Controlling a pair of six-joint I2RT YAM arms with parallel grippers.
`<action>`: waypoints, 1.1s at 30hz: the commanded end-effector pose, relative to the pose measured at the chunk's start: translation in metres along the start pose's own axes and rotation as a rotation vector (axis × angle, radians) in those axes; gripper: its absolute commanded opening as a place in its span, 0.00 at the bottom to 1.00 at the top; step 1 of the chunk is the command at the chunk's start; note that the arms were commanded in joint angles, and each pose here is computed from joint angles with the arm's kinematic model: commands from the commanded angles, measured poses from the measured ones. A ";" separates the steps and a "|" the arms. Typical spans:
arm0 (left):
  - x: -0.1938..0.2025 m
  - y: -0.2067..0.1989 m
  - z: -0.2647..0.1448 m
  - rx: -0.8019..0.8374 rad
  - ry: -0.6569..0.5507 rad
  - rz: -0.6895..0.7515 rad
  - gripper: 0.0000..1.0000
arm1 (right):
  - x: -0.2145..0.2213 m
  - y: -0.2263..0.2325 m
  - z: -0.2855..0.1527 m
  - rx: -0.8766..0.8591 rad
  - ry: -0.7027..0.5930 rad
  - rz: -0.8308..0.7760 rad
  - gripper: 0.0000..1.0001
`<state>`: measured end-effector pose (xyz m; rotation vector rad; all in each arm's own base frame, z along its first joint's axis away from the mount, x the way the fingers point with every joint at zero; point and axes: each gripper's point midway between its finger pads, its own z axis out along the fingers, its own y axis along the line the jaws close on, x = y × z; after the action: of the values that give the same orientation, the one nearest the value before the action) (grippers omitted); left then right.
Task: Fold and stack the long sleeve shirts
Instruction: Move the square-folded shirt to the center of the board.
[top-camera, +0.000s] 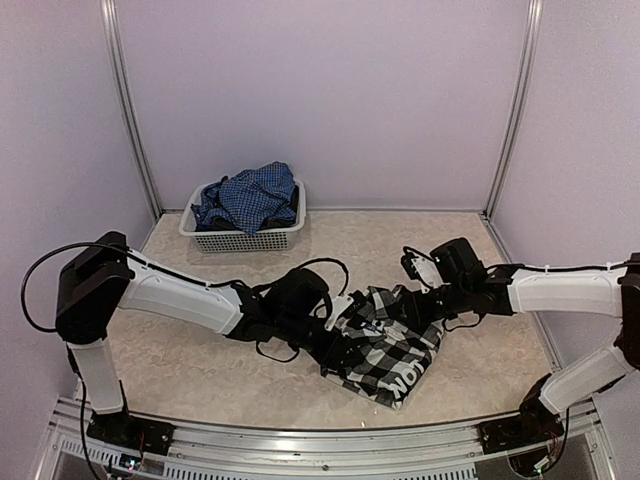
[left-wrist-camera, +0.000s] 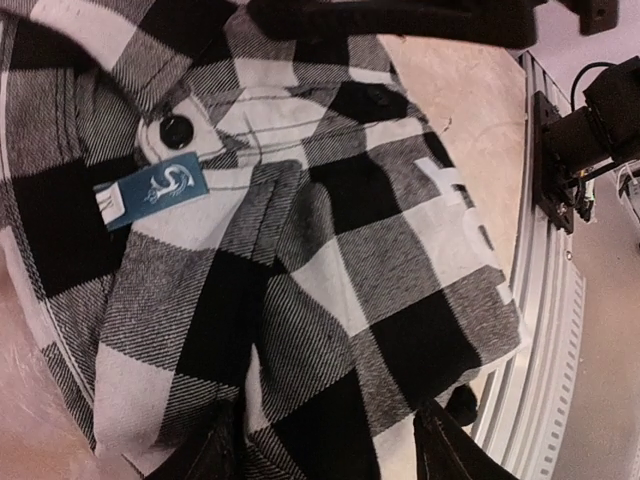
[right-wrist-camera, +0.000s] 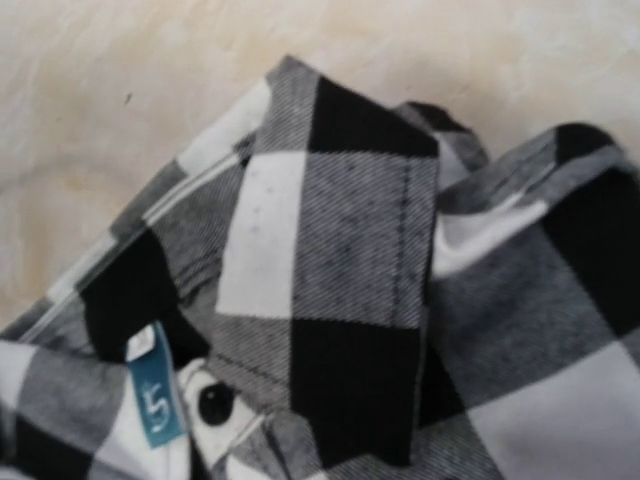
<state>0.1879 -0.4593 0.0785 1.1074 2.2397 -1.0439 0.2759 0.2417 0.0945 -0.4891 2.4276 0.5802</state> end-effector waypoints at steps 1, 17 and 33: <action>0.023 0.017 0.011 -0.031 0.034 -0.034 0.56 | 0.004 0.005 0.006 -0.107 0.033 0.003 0.47; 0.005 0.052 -0.007 -0.210 -0.050 -0.003 0.62 | 0.033 -0.022 0.048 -0.149 0.170 0.046 0.46; -0.094 0.102 -0.094 -0.213 -0.359 -0.191 0.99 | -0.014 -0.129 0.047 0.096 -0.161 0.551 0.45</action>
<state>0.3138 -0.3895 0.1241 0.6260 2.1803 -0.9189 0.3430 0.2007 0.0373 -0.0791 2.4905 0.7357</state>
